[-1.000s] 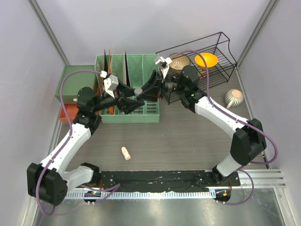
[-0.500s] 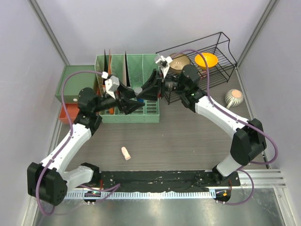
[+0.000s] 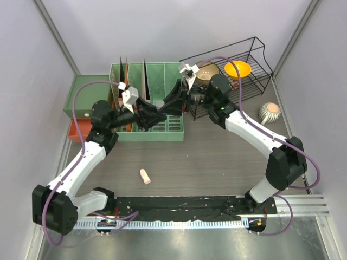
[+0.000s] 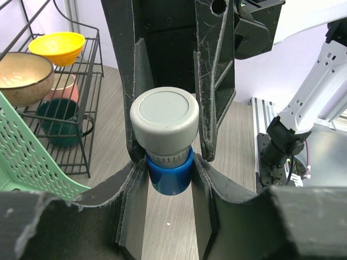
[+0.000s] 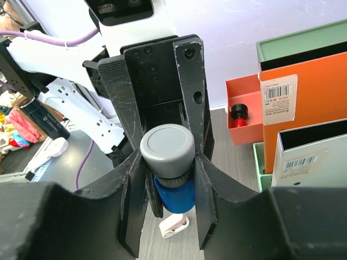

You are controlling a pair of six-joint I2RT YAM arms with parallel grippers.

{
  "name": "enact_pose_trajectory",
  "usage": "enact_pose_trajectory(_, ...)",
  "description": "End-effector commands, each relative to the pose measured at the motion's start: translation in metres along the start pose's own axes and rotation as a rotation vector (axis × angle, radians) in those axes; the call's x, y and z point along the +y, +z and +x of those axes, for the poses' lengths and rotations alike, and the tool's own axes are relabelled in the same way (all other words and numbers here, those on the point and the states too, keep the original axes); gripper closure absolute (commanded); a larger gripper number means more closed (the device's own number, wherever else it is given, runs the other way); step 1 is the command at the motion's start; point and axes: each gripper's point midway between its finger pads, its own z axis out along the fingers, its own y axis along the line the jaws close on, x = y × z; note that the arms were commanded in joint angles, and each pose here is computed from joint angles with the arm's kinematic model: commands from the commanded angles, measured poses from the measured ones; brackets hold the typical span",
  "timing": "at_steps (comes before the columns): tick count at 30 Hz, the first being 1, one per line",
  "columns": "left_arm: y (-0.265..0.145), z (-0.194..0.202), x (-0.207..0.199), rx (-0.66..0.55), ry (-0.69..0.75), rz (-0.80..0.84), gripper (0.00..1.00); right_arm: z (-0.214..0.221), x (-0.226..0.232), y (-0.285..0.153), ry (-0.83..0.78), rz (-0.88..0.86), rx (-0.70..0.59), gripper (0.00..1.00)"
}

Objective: Organize the desk
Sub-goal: Place the stationery in the drawer.

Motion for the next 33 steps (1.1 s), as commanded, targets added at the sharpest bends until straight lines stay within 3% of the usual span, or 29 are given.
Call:
enact_pose_trajectory(1, 0.004, -0.014, -0.011, -0.036, 0.044, 0.045, 0.67, -0.027, 0.022, 0.001, -0.085, -0.028, -0.038, 0.6)
enact_pose_trajectory(3, 0.004, -0.018, -0.013, -0.046, 0.048, 0.049, 0.76, -0.025, 0.021, 0.0, -0.084, -0.026, -0.034, 0.59)
enact_pose_trajectory(4, 0.004, -0.02, -0.014, -0.049, 0.047, 0.051, 0.88, -0.024, 0.021, 0.0, -0.083, -0.023, -0.03, 0.58)
enact_pose_trajectory(6, 0.003, -0.024, -0.016, -0.059, 0.043, 0.049, 1.0, -0.02, 0.017, 0.0, -0.079, -0.011, -0.02, 0.55)
enact_pose_trajectory(13, -0.001, -0.032, -0.026, -0.08, 0.046, 0.062, 1.0, -0.005, 0.0, -0.002, -0.102, 0.057, 0.027, 0.39)
enact_pose_trajectory(20, -0.002, -0.031, -0.026, -0.078, 0.052, 0.055, 1.0, -0.004, -0.001, -0.006, -0.132, 0.084, 0.046, 0.16)
enact_pose_trajectory(33, -0.005, -0.026, -0.012, -0.036, 0.062, -0.021, 1.0, 0.004, 0.026, -0.02, -0.154, 0.062, 0.104, 0.09)
